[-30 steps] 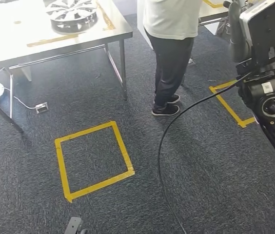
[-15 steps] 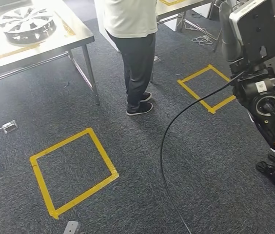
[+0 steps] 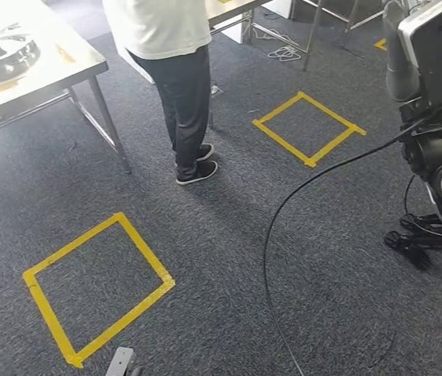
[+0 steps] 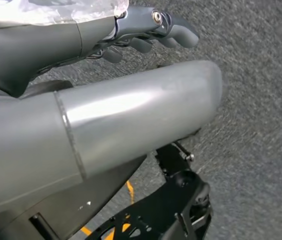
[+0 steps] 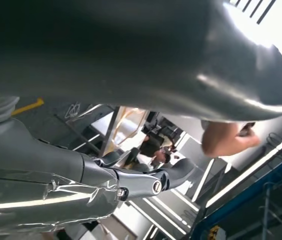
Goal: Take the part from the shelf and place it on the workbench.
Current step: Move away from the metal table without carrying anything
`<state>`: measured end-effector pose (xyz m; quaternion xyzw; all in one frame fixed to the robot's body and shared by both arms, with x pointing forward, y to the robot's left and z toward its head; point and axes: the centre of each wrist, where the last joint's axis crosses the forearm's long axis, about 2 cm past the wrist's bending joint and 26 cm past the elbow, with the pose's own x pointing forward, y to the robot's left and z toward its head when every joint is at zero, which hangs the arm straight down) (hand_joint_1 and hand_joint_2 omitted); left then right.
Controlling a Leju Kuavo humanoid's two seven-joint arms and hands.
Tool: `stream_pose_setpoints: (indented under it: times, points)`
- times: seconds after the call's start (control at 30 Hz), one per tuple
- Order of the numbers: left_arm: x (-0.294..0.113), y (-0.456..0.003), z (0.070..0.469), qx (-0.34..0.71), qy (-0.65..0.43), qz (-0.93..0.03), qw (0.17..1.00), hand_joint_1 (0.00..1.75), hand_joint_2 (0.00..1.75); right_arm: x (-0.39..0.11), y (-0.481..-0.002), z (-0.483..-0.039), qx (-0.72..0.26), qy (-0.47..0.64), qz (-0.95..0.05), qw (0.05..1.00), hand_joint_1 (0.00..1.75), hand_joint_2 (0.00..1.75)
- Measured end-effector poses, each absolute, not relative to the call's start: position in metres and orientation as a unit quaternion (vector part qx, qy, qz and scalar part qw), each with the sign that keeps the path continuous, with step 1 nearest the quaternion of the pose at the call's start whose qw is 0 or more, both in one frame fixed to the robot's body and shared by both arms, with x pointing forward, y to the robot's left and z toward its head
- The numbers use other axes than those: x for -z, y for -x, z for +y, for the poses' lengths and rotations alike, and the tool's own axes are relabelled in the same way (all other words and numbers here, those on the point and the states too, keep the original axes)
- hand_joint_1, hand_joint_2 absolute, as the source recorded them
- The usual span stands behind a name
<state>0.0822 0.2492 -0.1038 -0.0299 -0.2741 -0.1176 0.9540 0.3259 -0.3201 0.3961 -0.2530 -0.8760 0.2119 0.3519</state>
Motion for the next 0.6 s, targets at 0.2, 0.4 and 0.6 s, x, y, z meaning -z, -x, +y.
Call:
stream_pose_setpoints:
  times: [0.2, 0.4, 0.6]
  points:
    - [0.104, -0.079, 0.248, 0.118, 0.028, -0.272, 0.955, 0.00, 0.00, -0.401, -0.321, -0.319, -0.222, 0.254, -0.876, 0.344, 0.00, 0.00]
    - [0.104, -0.079, 0.251, 0.120, 0.020, -0.273, 0.954, 0.00, 0.00, -0.405, -0.316, -0.317, -0.224, 0.250, -0.880, 0.336, 0.00, 0.00]
    - [0.104, -0.083, 0.254, 0.111, 0.006, -0.283, 0.953, 0.00, 0.00, -0.412, -0.312, -0.317, -0.226, 0.255, -0.883, 0.323, 0.00, 0.00]
